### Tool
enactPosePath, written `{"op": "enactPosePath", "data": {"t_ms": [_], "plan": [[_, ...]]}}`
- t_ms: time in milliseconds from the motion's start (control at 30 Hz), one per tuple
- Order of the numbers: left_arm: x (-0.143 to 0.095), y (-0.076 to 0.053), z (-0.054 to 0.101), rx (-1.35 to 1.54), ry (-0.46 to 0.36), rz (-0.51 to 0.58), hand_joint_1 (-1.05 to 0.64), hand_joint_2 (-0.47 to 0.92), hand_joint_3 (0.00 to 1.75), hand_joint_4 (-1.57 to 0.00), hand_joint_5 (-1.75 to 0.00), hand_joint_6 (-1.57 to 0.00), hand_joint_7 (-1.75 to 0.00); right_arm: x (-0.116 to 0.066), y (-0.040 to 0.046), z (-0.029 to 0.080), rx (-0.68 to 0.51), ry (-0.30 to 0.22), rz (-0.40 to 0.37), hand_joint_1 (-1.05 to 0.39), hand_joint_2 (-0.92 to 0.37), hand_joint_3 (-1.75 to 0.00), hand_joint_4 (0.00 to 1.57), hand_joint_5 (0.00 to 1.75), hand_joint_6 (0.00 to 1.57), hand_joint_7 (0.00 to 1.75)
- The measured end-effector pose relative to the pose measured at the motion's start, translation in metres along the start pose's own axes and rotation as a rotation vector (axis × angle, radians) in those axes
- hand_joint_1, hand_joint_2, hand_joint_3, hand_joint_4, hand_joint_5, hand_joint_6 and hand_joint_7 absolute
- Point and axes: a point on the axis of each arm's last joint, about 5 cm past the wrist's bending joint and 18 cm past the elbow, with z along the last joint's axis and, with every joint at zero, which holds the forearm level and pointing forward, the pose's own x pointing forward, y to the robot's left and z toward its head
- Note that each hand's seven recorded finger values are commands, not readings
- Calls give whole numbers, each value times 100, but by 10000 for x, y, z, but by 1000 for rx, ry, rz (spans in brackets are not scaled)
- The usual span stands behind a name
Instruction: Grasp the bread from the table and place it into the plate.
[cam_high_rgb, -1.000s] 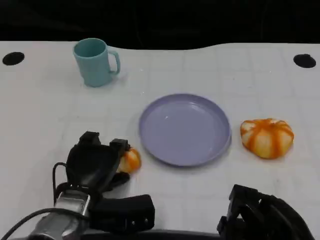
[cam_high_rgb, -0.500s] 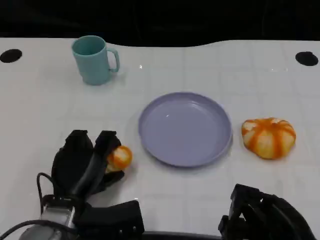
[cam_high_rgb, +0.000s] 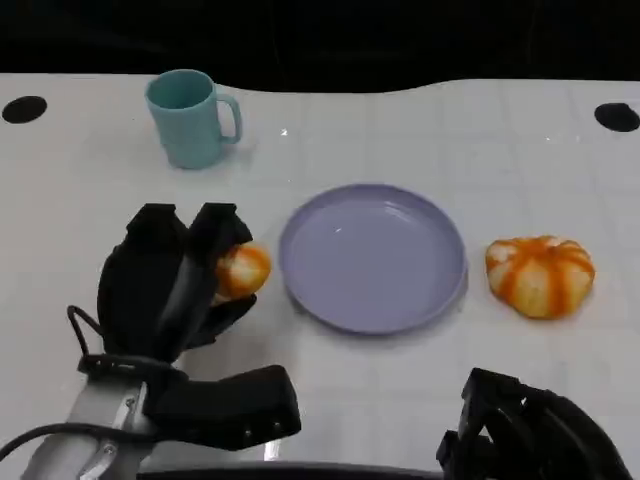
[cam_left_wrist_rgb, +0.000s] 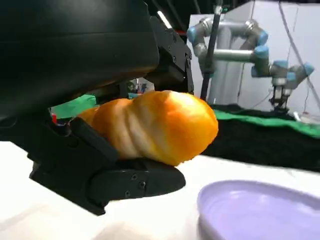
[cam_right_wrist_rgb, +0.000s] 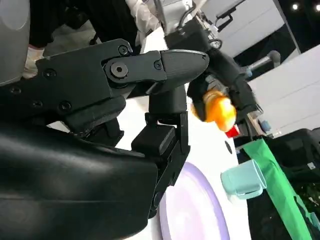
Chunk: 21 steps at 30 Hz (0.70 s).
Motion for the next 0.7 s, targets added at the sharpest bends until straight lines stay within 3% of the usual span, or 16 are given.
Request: {"op": "enactPosePath", "data": {"t_ms": [167, 333, 700], "plan": [[154, 55, 102, -73, -36, -20, -8, 35, 123, -94, -175, -75, -175, 4, 0, -3, 1, 1, 0, -71, -92, -24, 87, 160, 78, 136], [435, 91, 313, -130, -121, -31, -8, 35, 127, -93, -175, -75, -175, 5, 2, -5, 0, 3, -2, -71, -92, -24, 86, 161, 78, 138], [667, -161, 557, -209, -179, -172, -13, 39, 125, -98, -175, -79, -175, 0, 6, -8, 7, 10, -4, -71, -92, -23, 86, 161, 77, 138]]}}
